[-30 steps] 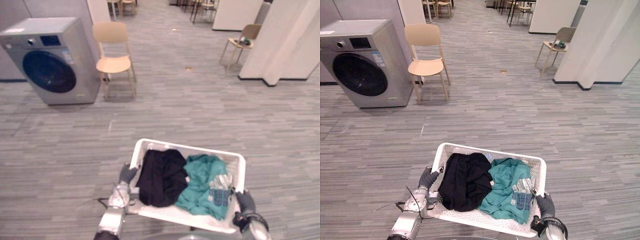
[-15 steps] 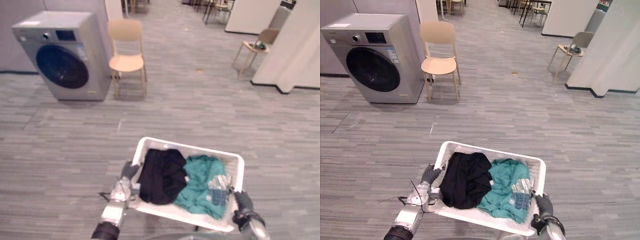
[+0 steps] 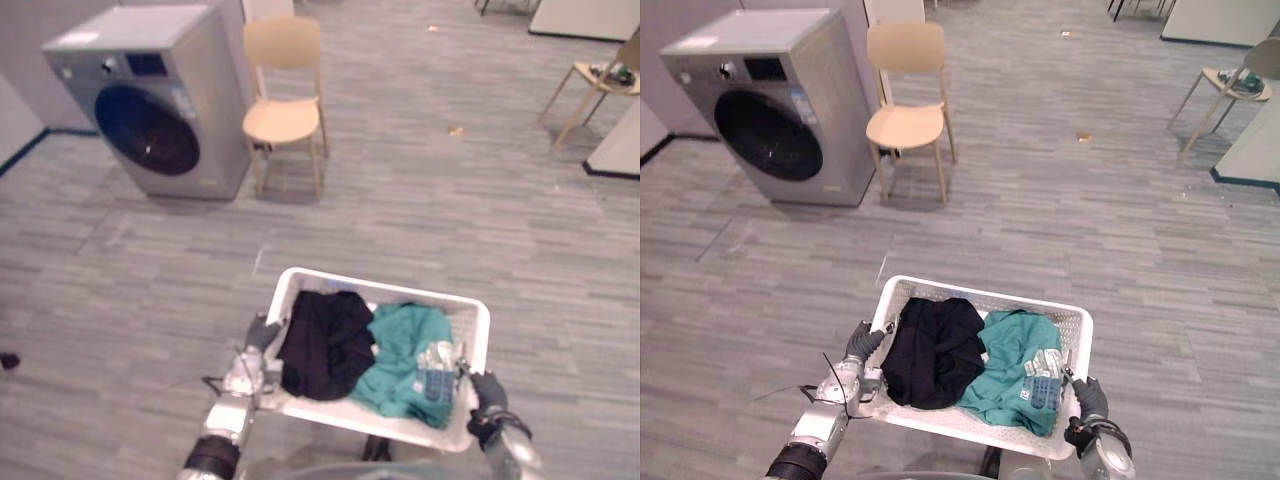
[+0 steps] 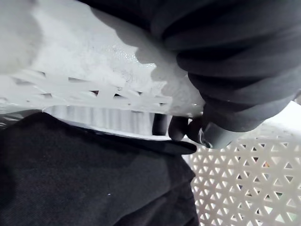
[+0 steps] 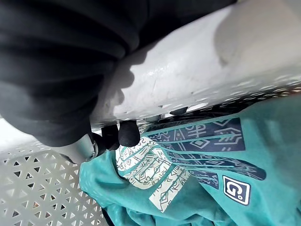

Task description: Pick up the laundry basket with both hands and put the clothes into the washing machine.

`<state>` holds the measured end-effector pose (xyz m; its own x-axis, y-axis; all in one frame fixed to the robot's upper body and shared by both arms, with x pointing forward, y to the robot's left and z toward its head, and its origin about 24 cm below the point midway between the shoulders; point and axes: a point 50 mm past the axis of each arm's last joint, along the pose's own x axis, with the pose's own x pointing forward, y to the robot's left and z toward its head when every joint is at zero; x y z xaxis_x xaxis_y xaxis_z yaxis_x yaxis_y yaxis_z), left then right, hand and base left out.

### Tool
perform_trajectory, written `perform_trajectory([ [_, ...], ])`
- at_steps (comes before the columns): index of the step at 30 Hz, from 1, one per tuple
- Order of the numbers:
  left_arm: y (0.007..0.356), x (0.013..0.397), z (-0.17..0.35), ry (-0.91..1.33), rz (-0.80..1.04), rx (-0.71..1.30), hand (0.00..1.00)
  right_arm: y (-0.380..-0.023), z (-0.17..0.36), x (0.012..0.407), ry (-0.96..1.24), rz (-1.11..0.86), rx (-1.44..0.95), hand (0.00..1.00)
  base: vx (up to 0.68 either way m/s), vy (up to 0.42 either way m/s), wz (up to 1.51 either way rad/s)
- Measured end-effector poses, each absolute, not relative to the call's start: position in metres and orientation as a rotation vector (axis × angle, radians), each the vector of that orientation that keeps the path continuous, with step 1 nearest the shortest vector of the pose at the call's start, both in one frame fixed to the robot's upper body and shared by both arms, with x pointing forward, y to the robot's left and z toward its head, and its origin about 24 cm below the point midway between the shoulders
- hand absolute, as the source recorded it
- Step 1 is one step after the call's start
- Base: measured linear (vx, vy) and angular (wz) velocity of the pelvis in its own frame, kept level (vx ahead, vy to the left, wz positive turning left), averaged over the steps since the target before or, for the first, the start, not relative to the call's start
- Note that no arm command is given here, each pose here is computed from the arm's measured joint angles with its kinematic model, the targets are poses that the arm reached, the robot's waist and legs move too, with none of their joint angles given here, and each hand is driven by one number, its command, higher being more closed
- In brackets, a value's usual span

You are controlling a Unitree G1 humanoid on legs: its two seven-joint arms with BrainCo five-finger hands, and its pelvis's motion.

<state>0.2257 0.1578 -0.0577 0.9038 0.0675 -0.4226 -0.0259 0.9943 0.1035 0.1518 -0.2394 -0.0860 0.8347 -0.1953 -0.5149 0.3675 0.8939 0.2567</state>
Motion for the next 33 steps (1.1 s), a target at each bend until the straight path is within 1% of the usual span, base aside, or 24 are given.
perform_trajectory([
  [5, 0.169, 0.219, -0.062, 0.46, 0.098, 0.072, 1.0, -0.232, -0.083, 0.164, 0.503, -0.239, 0.327, 1.0, 0.46, 0.053, -0.84],
  [9, 0.165, 0.205, -0.071, 0.507, 0.117, 0.027, 1.0, -0.24, -0.083, 0.162, 0.523, -0.225, 0.275, 1.0, 0.51, 0.33, -0.67],
  [11, 0.179, 0.206, -0.069, 0.498, 0.137, 0.055, 1.0, -0.227, -0.085, 0.164, 0.527, -0.196, 0.303, 1.0, 0.54, 0.412, -0.26],
  [16, 0.184, 0.204, -0.07, 0.51, 0.147, 0.075, 1.0, -0.22, -0.094, 0.166, 0.567, -0.19, 0.321, 1.0, 0.56, 0.355, 0.18],
  [18, 0.196, 0.203, -0.069, 0.51, 0.195, 0.088, 1.0, -0.207, -0.096, 0.176, 0.578, -0.136, 0.325, 1.0, 0.47, 0.171, -0.06],
  [22, 0.202, 0.205, -0.065, 0.492, 0.221, 0.087, 1.0, -0.202, -0.09, 0.191, 0.551, -0.098, 0.316, 1.0, 0.35, 0.027, -0.07],
  [25, 0.202, 0.21, -0.063, 0.479, 0.221, 0.081, 1.0, -0.205, -0.088, 0.193, 0.541, -0.103, 0.313, 1.0, 0.35, -0.125, 0.31],
  [27, 0.202, 0.208, -0.065, 0.493, 0.219, 0.081, 1.0, -0.207, -0.089, 0.192, 0.553, -0.106, 0.31, 1.0, 0.42, -0.283, 0.61],
  [30, 0.185, 0.206, -0.074, 0.527, 0.205, 0.026, 1.0, -0.226, -0.086, 0.19, 0.562, -0.13, 0.264, 1.0, 0.4, -0.273, 0.28],
  [33, 0.18, 0.204, -0.077, 0.545, 0.184, 0.025, 1.0, -0.231, -0.088, 0.174, 0.57, -0.164, 0.277, 1.0, 0.36, -0.271, 0.57],
])
